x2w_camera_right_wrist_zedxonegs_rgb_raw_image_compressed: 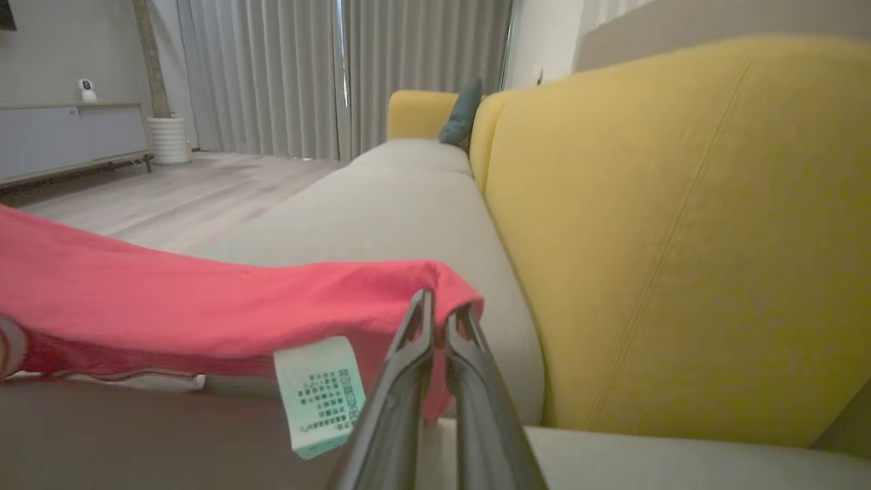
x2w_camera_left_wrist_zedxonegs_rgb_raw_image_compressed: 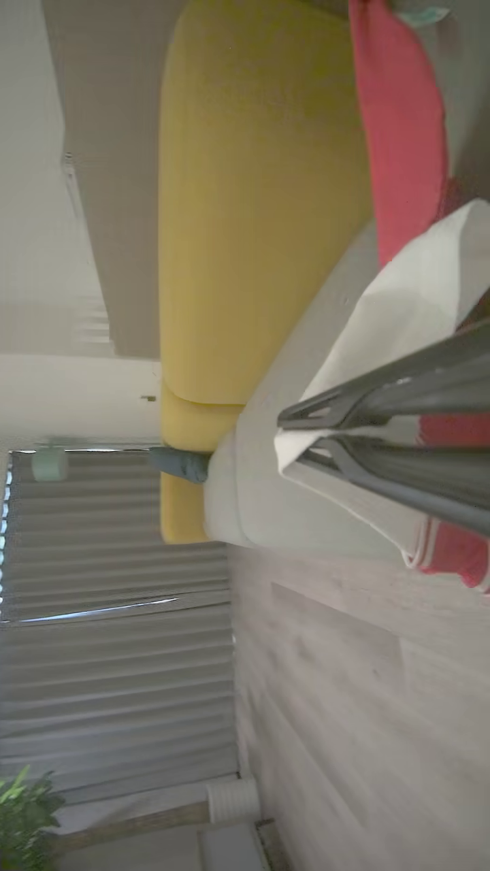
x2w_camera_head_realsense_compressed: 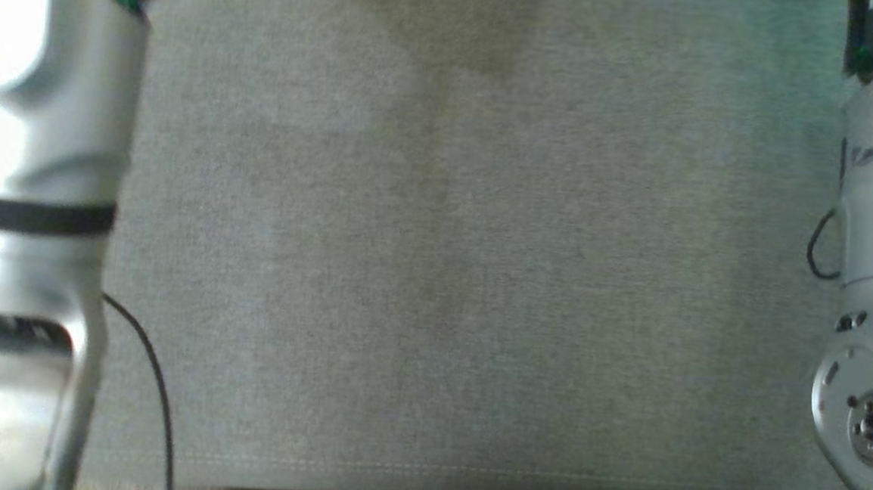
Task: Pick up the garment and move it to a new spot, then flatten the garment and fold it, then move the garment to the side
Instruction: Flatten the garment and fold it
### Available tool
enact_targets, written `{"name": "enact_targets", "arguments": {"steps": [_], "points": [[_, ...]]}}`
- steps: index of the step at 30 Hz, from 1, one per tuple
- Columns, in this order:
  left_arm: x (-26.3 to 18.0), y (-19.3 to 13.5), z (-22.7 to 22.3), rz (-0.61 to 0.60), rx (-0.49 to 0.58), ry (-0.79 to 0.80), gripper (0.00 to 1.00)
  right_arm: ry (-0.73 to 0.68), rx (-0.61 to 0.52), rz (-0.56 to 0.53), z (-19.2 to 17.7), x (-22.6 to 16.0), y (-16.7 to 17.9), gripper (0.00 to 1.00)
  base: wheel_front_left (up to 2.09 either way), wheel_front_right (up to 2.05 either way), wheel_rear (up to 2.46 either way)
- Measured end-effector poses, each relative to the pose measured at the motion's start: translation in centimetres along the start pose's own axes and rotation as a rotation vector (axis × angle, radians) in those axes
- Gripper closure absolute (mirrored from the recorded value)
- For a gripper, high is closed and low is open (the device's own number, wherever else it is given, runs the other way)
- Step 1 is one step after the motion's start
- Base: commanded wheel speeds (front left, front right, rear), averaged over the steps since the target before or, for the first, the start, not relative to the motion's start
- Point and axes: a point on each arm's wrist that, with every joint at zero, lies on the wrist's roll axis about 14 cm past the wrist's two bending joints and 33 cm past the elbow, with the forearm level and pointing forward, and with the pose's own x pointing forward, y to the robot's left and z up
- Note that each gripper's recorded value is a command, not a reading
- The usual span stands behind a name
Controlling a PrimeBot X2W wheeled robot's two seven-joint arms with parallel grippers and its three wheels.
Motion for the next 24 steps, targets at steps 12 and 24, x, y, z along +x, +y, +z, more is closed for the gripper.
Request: {"name": "enact_targets", "arguments": {"steps": [12, 24], "points": [[-9.1, 0.6, -5.7, 0.092, -0.211, 0.092, 1.00, 0.194, 0.129, 0.020, -8.1, -3.2, 2.3, 1.00, 0.00, 0.00, 0.00], [-19.8, -3.3, -4.1, 0.126, -0.345, 0.164, 1.00, 0.246, 0.237, -0.004, -8.3, -12.5, 1.9, 1.00, 0.00, 0.00, 0.00]]}}
